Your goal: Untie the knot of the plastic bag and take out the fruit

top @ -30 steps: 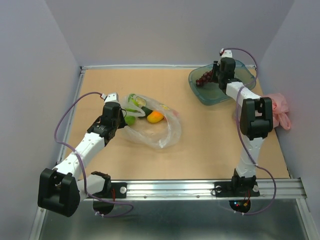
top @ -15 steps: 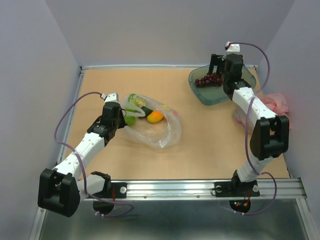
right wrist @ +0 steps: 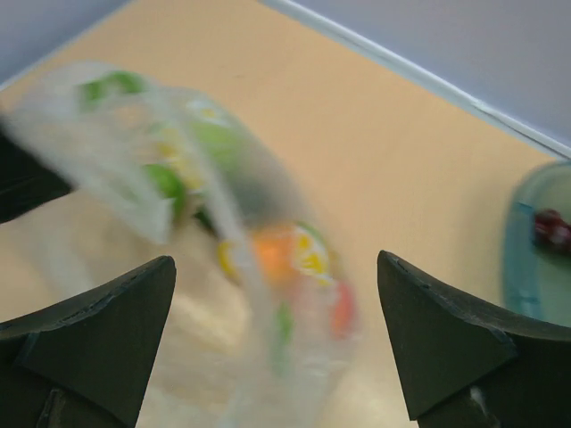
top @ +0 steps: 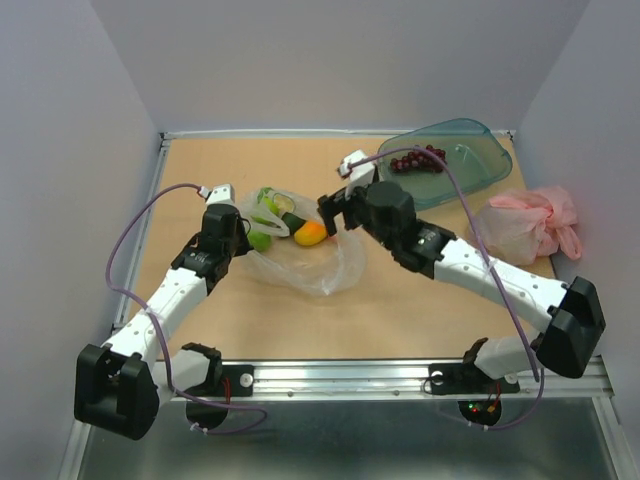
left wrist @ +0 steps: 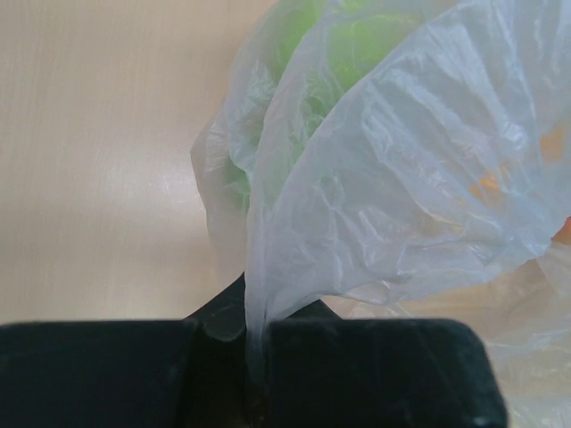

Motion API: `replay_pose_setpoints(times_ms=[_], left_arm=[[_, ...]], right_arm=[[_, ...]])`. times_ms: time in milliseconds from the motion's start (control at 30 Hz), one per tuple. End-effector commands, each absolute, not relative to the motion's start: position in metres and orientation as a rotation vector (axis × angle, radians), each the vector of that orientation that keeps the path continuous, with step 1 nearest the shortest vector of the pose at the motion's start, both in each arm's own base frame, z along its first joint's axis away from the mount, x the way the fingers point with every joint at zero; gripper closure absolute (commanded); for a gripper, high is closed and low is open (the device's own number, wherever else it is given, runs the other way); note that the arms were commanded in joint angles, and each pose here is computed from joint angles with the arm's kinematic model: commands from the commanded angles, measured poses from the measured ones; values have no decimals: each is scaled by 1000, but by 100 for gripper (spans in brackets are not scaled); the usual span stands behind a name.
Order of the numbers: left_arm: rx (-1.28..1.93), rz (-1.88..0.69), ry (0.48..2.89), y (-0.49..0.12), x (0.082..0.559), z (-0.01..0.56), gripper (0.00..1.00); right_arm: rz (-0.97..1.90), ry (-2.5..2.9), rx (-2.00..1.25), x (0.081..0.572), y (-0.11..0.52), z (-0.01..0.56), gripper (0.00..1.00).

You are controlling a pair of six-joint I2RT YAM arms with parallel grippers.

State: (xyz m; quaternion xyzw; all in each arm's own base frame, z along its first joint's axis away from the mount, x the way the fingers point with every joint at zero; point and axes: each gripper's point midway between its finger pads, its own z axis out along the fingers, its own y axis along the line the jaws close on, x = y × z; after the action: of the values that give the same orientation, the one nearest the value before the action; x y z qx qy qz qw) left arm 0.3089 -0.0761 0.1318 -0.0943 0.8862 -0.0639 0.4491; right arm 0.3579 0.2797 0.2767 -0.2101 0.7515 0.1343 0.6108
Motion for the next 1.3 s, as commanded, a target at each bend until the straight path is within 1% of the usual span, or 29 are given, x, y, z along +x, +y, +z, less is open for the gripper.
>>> replay_pose_setpoints(times_ms=[0, 33, 67, 133, 200, 300, 400, 500, 633, 733, 833, 1033, 1267], left_arm=[[-231, -172, 2113, -75, 318, 160, 100], [-230, -170, 2115, -75, 318, 160, 100], [-231, -168, 2116, -75, 318, 159, 100], [-230, -170, 2116, -75, 317, 159, 100], [-231, -171, 2115, -75, 317, 160, 100], [-232, -178, 2109, -76, 316, 161, 100], [-231, -185, 2107, -76, 316, 162, 100], [-229, -195, 2106, -78, 316, 163, 100], [-224, -205, 2106, -79, 316, 163, 100], [-221, -221, 2101, -81, 315, 164, 100], [-209, -253, 2108, -87, 314, 163, 100], [-180, -363, 2134, -112, 302, 158, 100], [-197, -468, 2126, -131, 286, 157, 100]], right_arm=[[389, 1650, -581, 301, 331, 301, 2], [393, 1650, -604, 292, 343, 299, 2], [429, 1639, -660, 271, 364, 297, 3], [449, 1641, -727, 254, 391, 286, 4], [445, 1660, -749, 252, 403, 274, 6], [366, 1721, -722, 265, 409, 245, 7], [216, 1765, -689, 284, 404, 216, 8], [162, 1809, -676, 299, 406, 190, 8], [178, 1880, -503, 324, 397, 177, 9], [207, 1931, -309, 354, 377, 170, 9], [224, 1956, -166, 374, 365, 160, 8], [302, 1949, 48, 396, 364, 154, 8], [291, 1944, 234, 415, 362, 128, 8]])
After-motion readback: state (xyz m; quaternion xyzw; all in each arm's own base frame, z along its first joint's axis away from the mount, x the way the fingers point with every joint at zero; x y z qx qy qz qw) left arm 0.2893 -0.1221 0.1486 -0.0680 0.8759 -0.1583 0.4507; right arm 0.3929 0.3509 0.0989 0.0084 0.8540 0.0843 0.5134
